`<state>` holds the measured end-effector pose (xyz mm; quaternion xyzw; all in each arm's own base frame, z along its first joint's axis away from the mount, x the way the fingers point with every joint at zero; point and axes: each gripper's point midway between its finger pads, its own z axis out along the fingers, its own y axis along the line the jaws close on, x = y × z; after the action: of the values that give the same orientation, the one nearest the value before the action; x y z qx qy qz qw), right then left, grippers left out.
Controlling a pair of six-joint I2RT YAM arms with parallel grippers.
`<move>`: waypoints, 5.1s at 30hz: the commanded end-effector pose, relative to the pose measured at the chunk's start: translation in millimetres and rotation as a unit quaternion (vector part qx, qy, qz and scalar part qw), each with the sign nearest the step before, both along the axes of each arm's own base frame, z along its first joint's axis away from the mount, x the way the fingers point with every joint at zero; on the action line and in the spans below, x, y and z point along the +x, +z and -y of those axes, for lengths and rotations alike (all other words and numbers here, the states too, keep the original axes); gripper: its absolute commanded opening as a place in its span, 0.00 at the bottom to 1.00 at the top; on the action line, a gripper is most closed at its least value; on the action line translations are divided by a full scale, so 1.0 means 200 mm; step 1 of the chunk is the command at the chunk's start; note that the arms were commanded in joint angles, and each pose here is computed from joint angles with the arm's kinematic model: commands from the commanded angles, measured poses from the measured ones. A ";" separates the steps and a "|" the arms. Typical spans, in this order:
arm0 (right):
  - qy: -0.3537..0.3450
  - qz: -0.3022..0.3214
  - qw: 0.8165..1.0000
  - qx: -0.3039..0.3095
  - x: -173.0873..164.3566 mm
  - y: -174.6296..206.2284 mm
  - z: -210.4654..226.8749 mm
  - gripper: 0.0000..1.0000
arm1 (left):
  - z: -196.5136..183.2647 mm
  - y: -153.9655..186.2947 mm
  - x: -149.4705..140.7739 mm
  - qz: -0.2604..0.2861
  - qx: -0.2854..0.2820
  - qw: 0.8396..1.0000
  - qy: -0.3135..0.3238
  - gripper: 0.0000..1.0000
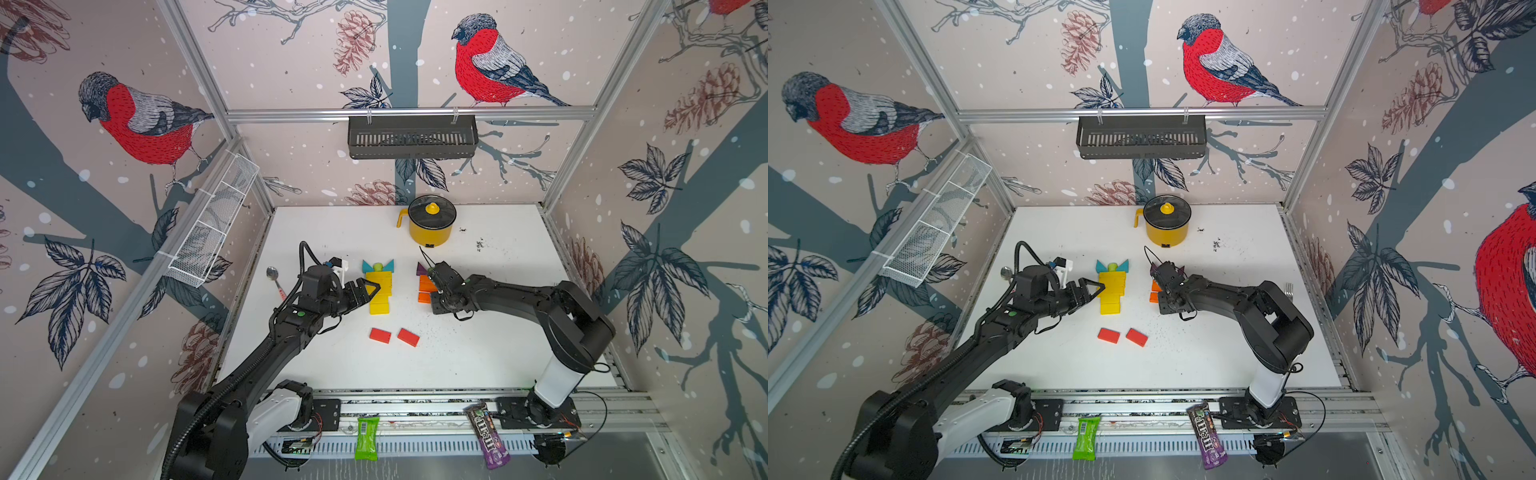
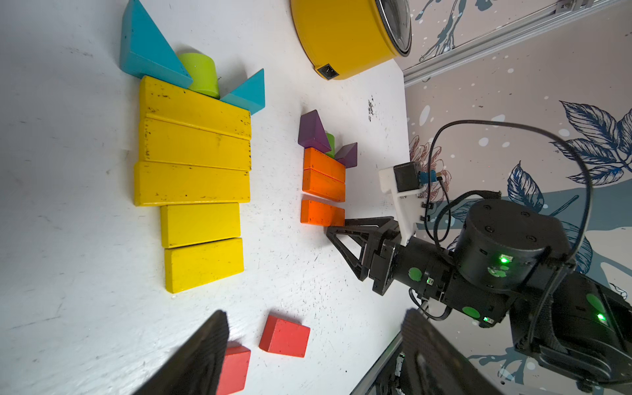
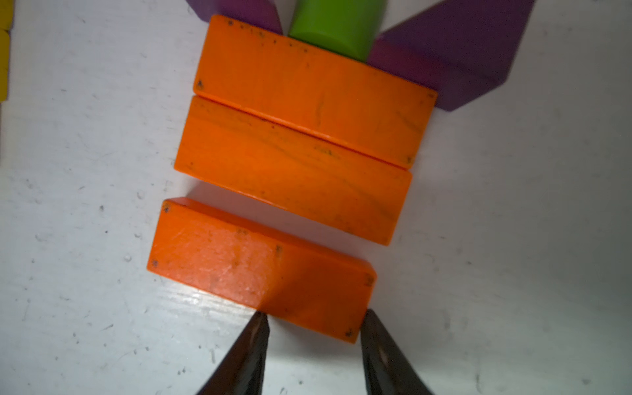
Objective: Assemble a carrot with building blocks
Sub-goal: Assemble the building block at the center of the board, then pick up the building block from the center of the board, then assemble the building block at the center of the board.
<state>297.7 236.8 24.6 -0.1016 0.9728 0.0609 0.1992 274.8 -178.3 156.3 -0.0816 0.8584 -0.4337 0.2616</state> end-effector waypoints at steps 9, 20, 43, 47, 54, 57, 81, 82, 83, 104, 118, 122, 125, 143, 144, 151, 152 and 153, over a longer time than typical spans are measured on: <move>-0.026 0.011 1.000 -0.007 0.05 0.01 0.00 0.48 | 0.00 0.02 0.01 0.014 0.000 1.000 0.001 0.81; -0.047 0.061 0.997 -0.021 0.05 0.19 -0.06 0.67 | 0.00 0.02 0.01 0.014 -0.001 1.000 -0.002 0.81; -0.016 0.081 0.987 -0.135 0.13 0.07 -0.18 0.84 | -0.03 0.02 -0.01 0.020 0.008 1.000 0.009 0.81; -0.016 0.079 0.987 -0.137 0.13 0.06 -0.17 0.83 | -0.03 0.02 -0.01 0.020 0.008 1.000 0.008 0.81; -0.017 0.079 0.987 -0.136 0.14 0.07 -0.17 0.83 | -0.03 0.02 -0.01 0.020 0.006 1.000 0.007 0.81; -0.012 0.080 0.988 -0.131 0.13 0.09 -0.19 0.83 | -0.03 0.03 -0.01 0.020 0.006 1.000 0.007 0.81; 0.341 0.002 0.940 0.000 -0.59 0.07 -0.48 0.57 | -0.42 -0.12 -0.11 -0.022 -0.003 0.968 0.251 0.82; 0.343 -0.001 0.939 -0.006 -0.59 0.05 -0.48 0.56 | -0.42 -0.12 -0.11 -0.024 -0.004 0.968 0.249 0.82; 0.344 0.000 0.939 -0.010 -0.59 0.04 -0.48 0.56 | -0.41 -0.12 -0.12 -0.024 -0.005 0.969 0.247 0.82; 0.254 0.062 0.958 -0.115 -0.32 0.14 -0.22 0.22 | -0.38 -0.09 -0.05 -0.020 0.002 0.973 0.230 0.82; 0.246 0.040 0.960 -0.124 -0.20 0.06 -0.10 0.23 | -0.35 -0.10 -0.02 -0.029 0.000 0.974 0.223 0.83; 0.254 0.036 0.958 -0.125 -0.19 0.03 -0.12 0.23 | -0.36 -0.09 -0.02 -0.025 0.001 0.974 0.223 0.82; 0.255 0.034 0.958 -0.126 -0.18 0.02 -0.12 0.24 | -0.36 -0.09 -0.02 -0.023 0.003 0.974 0.225 0.82; 0.235 0.051 0.966 -0.099 -0.19 0.11 -0.18 0.54 | -0.34 -0.11 -0.01 -0.026 0.001 0.976 0.216 0.82; 0.228 0.054 0.967 -0.096 -0.21 0.13 -0.19 0.55 | -0.34 -0.10 -0.01 -0.026 0.000 0.976 0.216 0.82; 0.166 0.042 0.977 -0.125 -0.26 0.06 -0.09 0.63 | -0.33 -0.11 -0.01 -0.026 -0.002 0.976 0.214 0.82; 0.163 0.041 0.977 -0.129 -0.27 0.04 -0.07 0.65 | -0.33 -0.12 -0.01 -0.028 -0.001 0.976 0.214 0.82; 0.161 0.040 0.977 -0.132 -0.27 0.03 -0.06 0.66 | -0.33 -0.12 -0.01 -0.028 -0.002 0.977 0.213 0.82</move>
<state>244.0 261.2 35.8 -0.3139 0.9255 -0.0185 0.2110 270.0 -109.5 127.6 -0.2868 0.8307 -0.3586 0.3147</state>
